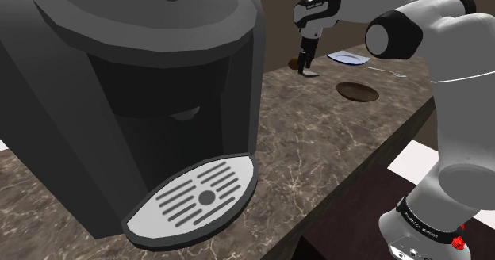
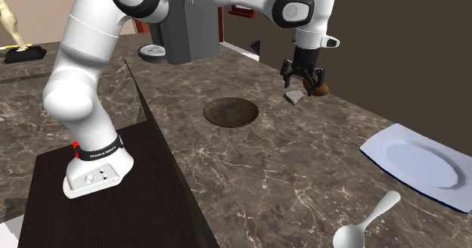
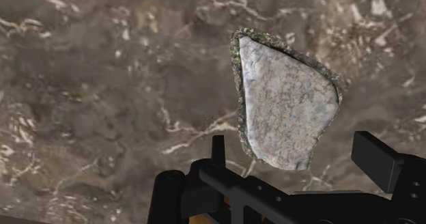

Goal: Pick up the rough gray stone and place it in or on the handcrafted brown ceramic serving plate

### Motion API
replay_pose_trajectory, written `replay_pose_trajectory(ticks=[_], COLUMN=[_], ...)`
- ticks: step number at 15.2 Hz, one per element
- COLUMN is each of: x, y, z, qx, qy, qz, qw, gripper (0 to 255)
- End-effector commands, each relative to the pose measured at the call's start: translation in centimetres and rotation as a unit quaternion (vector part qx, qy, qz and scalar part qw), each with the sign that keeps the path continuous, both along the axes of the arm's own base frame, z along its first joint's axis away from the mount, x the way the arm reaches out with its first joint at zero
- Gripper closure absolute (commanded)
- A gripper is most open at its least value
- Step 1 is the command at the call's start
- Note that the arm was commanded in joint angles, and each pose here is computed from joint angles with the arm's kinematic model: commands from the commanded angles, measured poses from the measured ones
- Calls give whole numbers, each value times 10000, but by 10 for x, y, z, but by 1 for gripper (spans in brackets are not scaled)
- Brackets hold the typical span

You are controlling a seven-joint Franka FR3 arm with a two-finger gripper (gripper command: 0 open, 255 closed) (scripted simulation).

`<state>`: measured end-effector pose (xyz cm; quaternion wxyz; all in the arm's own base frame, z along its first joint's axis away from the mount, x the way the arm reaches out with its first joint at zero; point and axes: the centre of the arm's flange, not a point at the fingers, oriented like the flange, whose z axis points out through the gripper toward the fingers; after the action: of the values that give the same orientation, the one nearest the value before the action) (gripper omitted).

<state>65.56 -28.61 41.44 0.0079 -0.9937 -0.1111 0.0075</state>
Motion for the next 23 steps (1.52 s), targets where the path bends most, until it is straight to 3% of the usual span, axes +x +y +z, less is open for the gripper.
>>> replay_pose_trajectory(ticks=[1,3,4,13,23], x=[0,0,0,0,0], y=[0,0,0,0,0], z=[0,0,0,0,53], qx=[0,0,0,0,0], qy=[0,0,0,0,0], qz=[0,0,0,0,0], qw=[10000,10000,10000,10000,10000], gripper=[0,0,255,255,255])
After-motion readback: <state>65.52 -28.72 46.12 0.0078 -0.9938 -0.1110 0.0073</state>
